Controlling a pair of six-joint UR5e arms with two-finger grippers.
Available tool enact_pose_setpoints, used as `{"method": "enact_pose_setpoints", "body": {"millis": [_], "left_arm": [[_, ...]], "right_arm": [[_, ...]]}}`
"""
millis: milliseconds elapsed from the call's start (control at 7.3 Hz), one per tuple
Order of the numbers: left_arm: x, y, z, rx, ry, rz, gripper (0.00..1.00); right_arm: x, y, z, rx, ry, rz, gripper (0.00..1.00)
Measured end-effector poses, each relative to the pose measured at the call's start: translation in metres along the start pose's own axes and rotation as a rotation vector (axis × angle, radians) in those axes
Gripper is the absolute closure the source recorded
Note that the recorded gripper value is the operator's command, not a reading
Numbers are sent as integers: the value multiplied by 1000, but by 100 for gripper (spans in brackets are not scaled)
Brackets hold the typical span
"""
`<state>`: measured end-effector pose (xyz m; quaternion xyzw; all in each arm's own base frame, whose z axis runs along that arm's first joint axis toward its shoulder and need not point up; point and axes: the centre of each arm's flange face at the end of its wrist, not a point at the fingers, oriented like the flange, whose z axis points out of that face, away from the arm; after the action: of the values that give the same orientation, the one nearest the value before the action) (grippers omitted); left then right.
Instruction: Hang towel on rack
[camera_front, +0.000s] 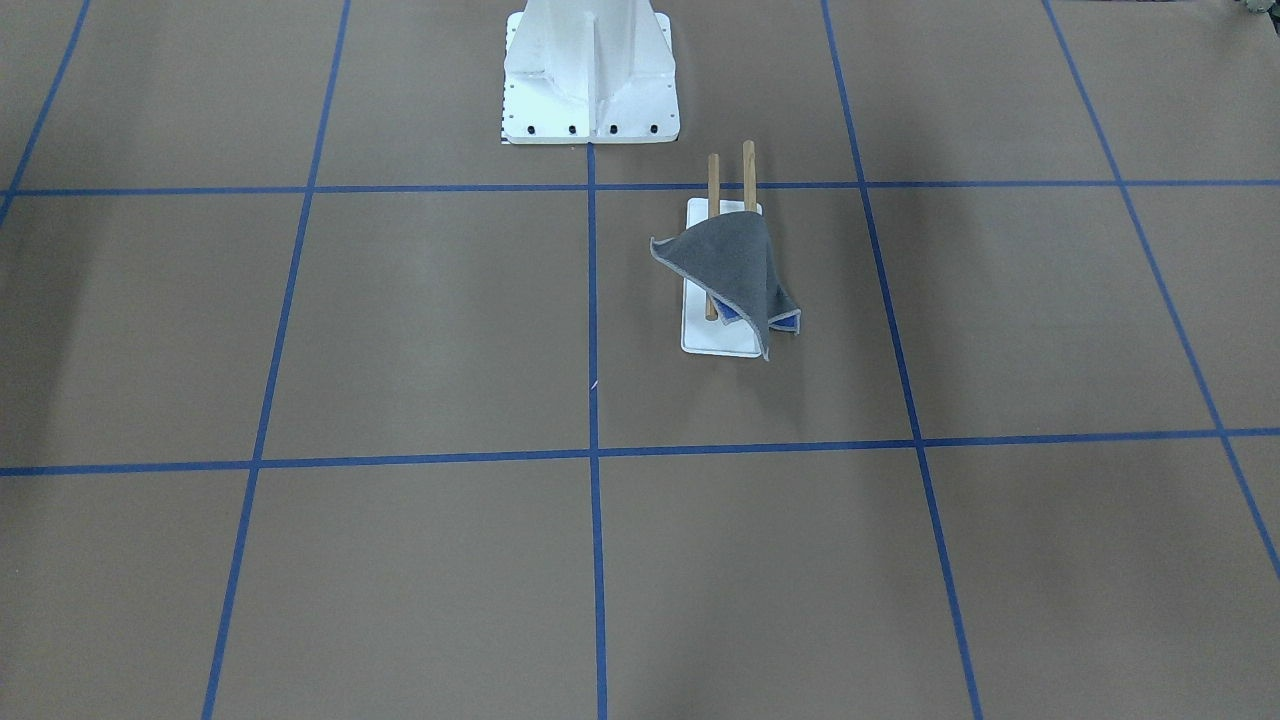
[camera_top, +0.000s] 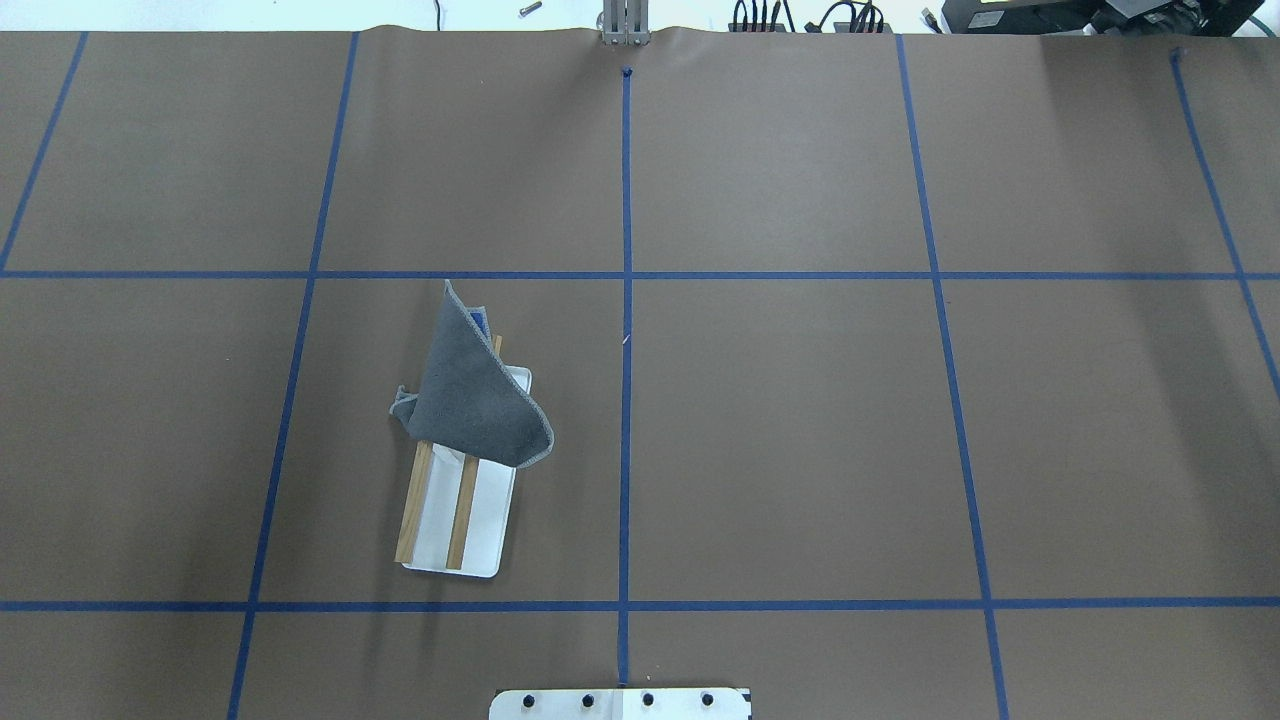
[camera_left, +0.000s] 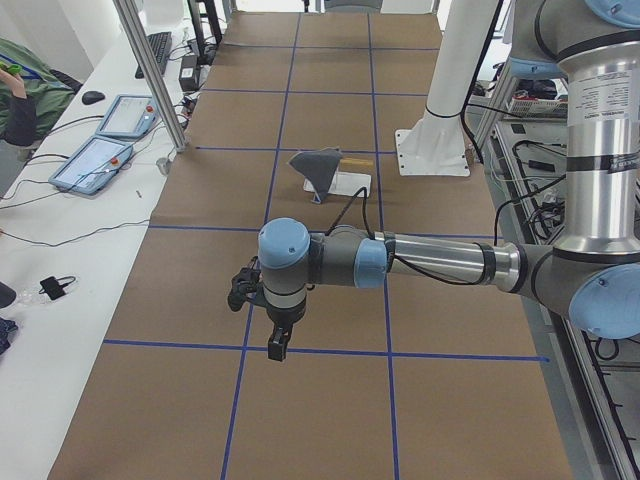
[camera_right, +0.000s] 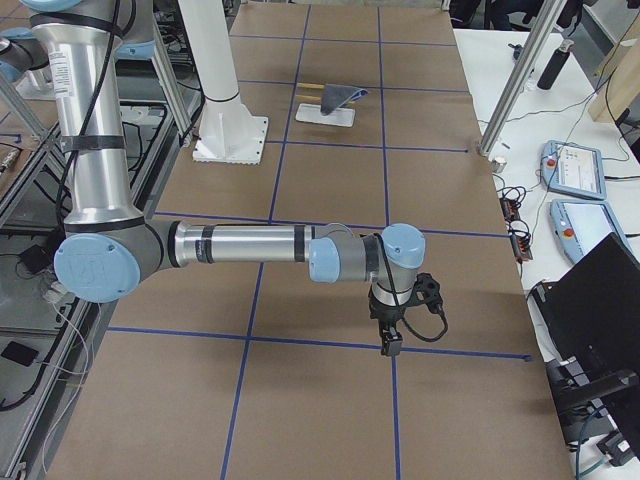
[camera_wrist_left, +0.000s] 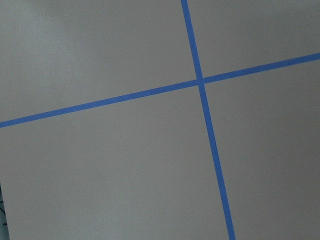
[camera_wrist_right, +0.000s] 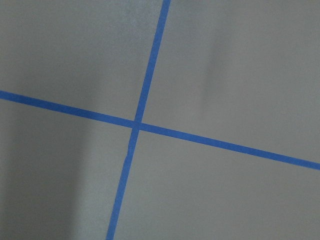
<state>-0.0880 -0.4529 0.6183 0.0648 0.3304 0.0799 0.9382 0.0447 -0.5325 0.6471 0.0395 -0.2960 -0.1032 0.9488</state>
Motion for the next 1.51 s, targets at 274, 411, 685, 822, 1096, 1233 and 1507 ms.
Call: {"method": "enact_pose_setpoints", "body": {"millis": [274,411,685,822,1096,1233,1507], "left_arm": [[-2,4,3,-6,1,-5,1],[-3,9,5,-12,2,-10,1],[-4,12,7,-15,3,-13,1],[-4,12,7,-16,3,-13,1],[-5,14,8,-19,3,-17,1],[-5,16,9,-22,3,-20,1],[-6,18,10,-24,5,-22,1]], "right_arm": [[0,2,1,-1,-1,6,0],[1,4,4,-4,-5,11,0],[3,7,8,-9,-10,18,0],[4,8,9,-11,-11,20,0],[4,9,10,-13,-12,21,0],[4,9,10,-13,-12,20,0],[4,9,11,-14,-12,20,0]]}}
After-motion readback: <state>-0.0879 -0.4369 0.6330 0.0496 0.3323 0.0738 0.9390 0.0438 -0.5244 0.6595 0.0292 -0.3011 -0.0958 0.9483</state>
